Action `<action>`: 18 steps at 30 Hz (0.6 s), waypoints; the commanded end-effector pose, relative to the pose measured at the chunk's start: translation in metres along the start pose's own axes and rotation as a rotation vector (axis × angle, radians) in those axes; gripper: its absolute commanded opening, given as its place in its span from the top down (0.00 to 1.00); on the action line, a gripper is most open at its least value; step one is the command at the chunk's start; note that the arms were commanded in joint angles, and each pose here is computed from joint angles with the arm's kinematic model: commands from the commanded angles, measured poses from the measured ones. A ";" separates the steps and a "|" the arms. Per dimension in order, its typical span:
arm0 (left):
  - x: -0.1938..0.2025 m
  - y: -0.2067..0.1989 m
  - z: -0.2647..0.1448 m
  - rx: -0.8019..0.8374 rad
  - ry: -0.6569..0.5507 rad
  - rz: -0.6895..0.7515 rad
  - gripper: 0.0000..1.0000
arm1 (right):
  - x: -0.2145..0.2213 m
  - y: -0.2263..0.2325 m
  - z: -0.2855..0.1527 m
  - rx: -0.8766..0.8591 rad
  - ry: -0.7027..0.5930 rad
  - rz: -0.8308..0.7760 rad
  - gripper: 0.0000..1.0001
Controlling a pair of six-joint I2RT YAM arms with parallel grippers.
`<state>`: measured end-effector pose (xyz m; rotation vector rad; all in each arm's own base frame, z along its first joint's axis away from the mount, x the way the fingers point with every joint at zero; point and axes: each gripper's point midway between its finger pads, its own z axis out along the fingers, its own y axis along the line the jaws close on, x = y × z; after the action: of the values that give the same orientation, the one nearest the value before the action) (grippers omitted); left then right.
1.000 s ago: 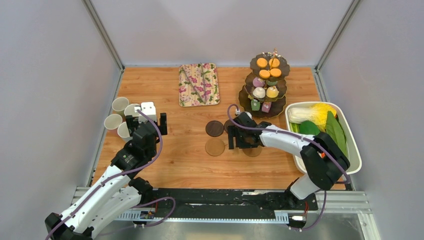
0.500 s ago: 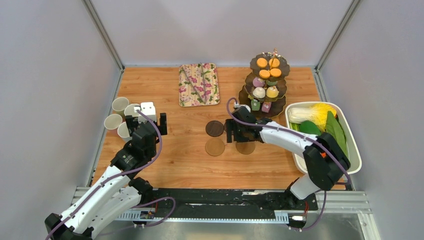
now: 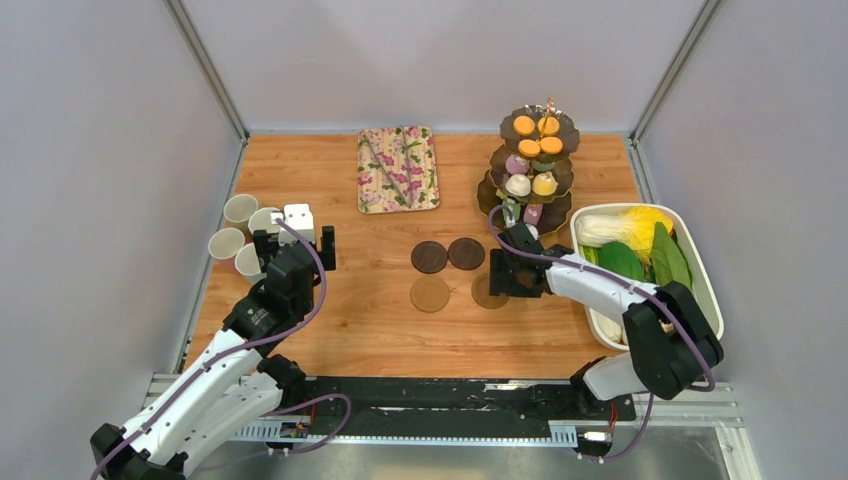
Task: Serve the afternoon tea
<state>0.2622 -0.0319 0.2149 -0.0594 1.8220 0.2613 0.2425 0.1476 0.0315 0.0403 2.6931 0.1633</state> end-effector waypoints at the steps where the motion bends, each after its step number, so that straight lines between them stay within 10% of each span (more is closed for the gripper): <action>1: -0.006 -0.003 0.000 0.013 -0.024 -0.020 0.00 | -0.007 0.018 0.008 -0.072 -0.010 0.005 0.37; 18: -0.008 -0.001 -0.001 0.009 -0.032 -0.026 0.00 | -0.013 0.053 0.020 -0.173 0.017 0.077 0.64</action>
<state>0.2620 -0.0316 0.2154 -0.0614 1.8201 0.2604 0.2551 0.1843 0.0210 0.0364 2.6993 0.3494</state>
